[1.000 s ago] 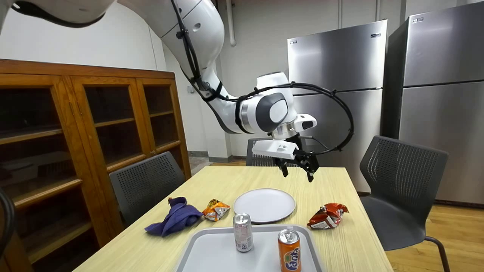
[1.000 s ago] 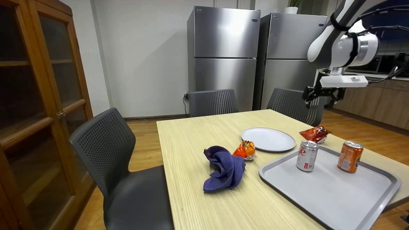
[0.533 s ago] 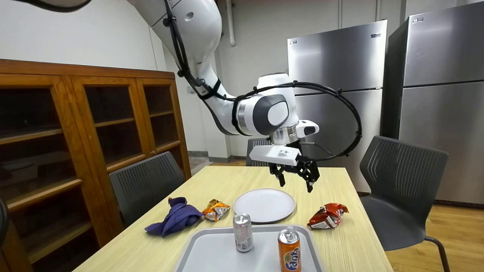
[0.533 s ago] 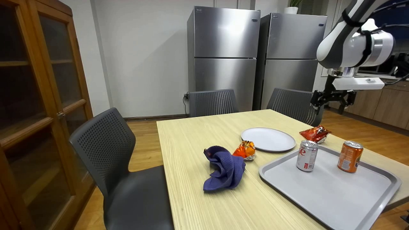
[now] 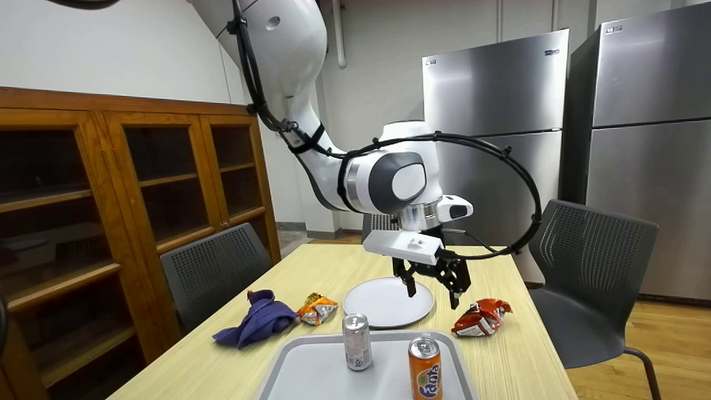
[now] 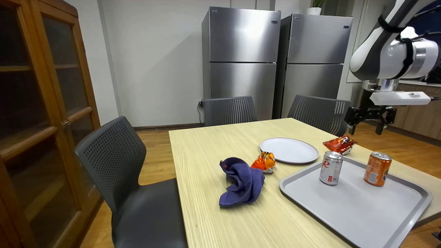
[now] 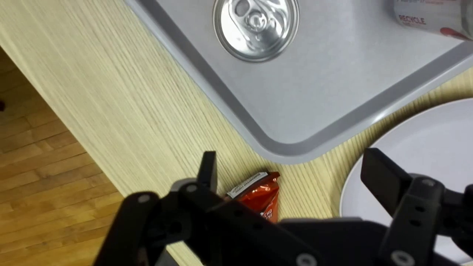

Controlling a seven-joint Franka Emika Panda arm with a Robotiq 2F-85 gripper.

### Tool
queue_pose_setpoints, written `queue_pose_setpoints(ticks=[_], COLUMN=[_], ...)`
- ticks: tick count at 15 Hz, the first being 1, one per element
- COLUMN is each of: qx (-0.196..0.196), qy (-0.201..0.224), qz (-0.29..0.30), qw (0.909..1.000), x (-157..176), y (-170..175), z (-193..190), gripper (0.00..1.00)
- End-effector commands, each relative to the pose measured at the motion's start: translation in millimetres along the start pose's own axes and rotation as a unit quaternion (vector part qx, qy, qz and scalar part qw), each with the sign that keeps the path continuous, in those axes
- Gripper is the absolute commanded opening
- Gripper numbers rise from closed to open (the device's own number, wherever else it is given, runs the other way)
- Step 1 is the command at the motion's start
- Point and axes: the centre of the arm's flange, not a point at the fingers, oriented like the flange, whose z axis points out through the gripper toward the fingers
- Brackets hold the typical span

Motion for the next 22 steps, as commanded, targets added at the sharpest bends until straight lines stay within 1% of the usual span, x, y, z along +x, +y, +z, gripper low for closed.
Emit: queue_pose_setpoints(ticks=[1,9,22], qx=[0.008,0.004,-0.001], qy=[-0.014,-0.037,-0.068], qz=[-0.008,-0.005,-0.013], qw=[0.9998,0.9993,0.9976], x=[-21.2,-40.3,-63.3], y=[8.6,17.8,16.5], z=[-6.5,8.9,34.7], gripper=[1.00,1.00,1.00])
